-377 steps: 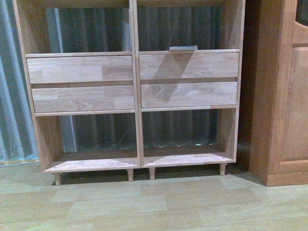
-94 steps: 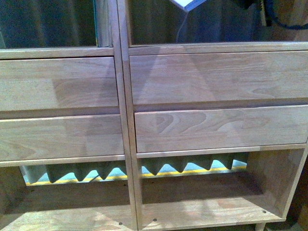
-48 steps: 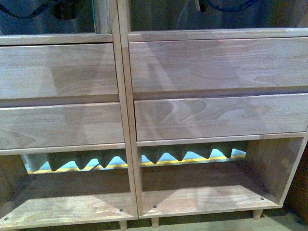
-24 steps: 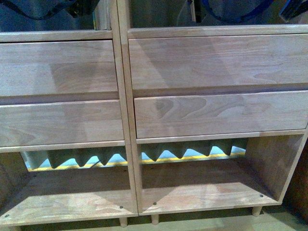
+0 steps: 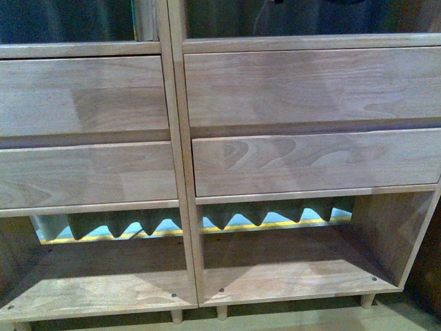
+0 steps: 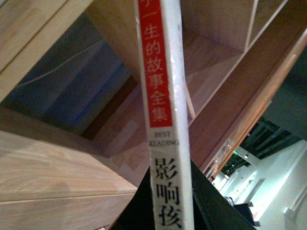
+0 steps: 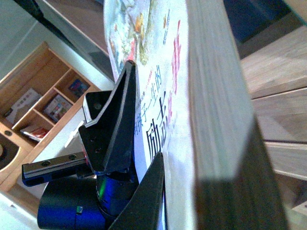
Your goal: Organize books on shelf
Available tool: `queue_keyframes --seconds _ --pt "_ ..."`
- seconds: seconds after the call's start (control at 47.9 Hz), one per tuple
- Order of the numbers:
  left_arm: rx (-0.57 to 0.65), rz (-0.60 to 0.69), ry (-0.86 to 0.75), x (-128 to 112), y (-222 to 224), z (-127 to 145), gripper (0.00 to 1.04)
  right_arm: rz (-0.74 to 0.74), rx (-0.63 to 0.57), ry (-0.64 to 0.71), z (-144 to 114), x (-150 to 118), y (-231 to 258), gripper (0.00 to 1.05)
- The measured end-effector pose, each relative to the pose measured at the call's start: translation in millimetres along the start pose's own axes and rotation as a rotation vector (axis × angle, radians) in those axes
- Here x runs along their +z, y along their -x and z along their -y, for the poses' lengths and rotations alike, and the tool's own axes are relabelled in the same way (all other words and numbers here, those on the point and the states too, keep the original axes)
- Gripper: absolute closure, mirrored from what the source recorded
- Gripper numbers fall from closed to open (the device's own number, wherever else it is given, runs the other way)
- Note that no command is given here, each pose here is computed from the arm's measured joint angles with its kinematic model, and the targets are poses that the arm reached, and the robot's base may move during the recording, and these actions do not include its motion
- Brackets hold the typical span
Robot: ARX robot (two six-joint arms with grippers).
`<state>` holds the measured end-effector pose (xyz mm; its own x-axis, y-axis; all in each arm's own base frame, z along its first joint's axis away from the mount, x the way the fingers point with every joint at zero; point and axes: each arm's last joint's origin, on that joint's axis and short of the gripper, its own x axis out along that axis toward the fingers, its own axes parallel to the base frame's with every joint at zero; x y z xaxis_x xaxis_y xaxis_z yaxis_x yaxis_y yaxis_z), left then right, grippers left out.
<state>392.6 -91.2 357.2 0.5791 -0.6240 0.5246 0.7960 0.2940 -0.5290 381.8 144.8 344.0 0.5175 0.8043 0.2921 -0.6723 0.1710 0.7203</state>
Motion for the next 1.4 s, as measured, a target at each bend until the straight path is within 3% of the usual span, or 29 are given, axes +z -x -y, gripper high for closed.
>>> queue_keyframes --seconds 0.125,0.313,0.564,0.794,1.003,1.212,1.4 --pt "-0.035 0.01 -0.02 5 5 9 0.98 -0.008 0.01 0.011 -9 0 -1 0.72" --pt "0.046 -0.008 -0.055 16 20 7 0.98 0.037 -0.078 0.063 -8 11 9 0.44" --pt "0.378 0.041 -0.188 58 56 -5 0.98 0.199 -0.365 0.201 23 71 68 0.06" --pt "0.676 0.094 -0.375 100 63 -31 0.98 0.291 -0.449 0.269 35 107 117 0.07" --pt "0.757 0.162 -0.639 124 45 -53 0.98 0.289 -0.443 0.298 34 103 146 0.07" --pt "0.713 0.145 -0.906 117 6 -65 0.98 0.243 -0.37 0.351 15 81 163 0.07" --pt "0.701 0.043 -1.166 95 -34 -100 0.98 0.185 -0.293 0.405 -6 56 190 0.07"
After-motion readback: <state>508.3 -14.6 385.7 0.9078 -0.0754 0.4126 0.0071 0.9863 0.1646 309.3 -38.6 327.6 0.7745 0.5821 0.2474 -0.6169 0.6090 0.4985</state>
